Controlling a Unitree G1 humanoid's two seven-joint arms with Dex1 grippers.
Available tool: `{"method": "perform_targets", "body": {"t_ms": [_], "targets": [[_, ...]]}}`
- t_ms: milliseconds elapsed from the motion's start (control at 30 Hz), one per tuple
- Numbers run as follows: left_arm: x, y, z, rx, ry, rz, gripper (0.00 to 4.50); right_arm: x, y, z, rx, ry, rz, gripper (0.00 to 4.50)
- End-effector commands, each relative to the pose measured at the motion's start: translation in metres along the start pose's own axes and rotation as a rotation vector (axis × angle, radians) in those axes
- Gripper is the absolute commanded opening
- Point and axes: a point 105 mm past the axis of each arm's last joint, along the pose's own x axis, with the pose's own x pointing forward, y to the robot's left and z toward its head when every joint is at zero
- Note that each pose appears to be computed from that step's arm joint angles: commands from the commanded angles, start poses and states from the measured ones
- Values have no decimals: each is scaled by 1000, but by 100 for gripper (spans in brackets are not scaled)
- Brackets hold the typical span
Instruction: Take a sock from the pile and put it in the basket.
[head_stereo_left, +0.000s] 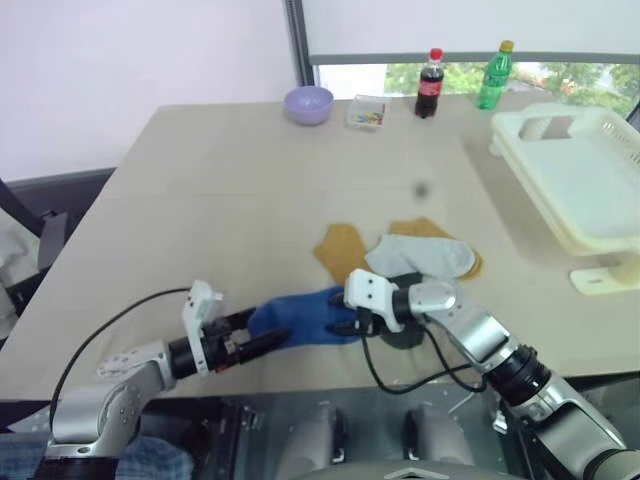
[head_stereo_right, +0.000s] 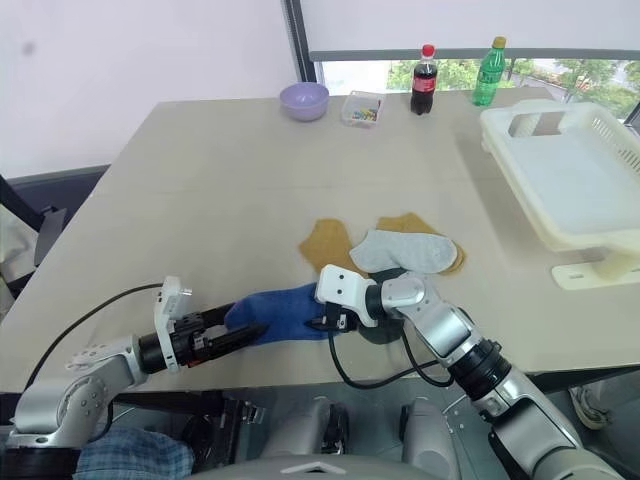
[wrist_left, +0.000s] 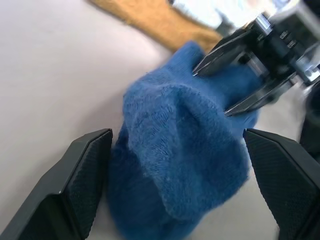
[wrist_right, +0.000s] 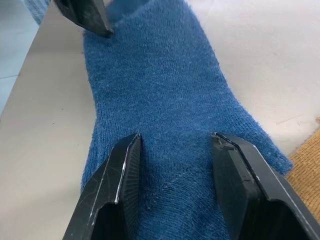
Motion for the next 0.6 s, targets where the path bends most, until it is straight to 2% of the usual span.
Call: {"method": "perform_targets", "body": {"t_ms": [33,100,300,600], "targets": [[9,-8,-46,-288,103,-32,447,-3,-6,-20,38,74,-55,228],[13,-21,-48,-363,110,-97,447,-2,-5,-19,41,72,-56,228],[25,-41,-27,-538,-36,-227,447,-1,-4,-19,44,74,-57,228],[23,-36,1,-596,-240,-257,447,-4,-5,-23,52,91,-71,228]]}}
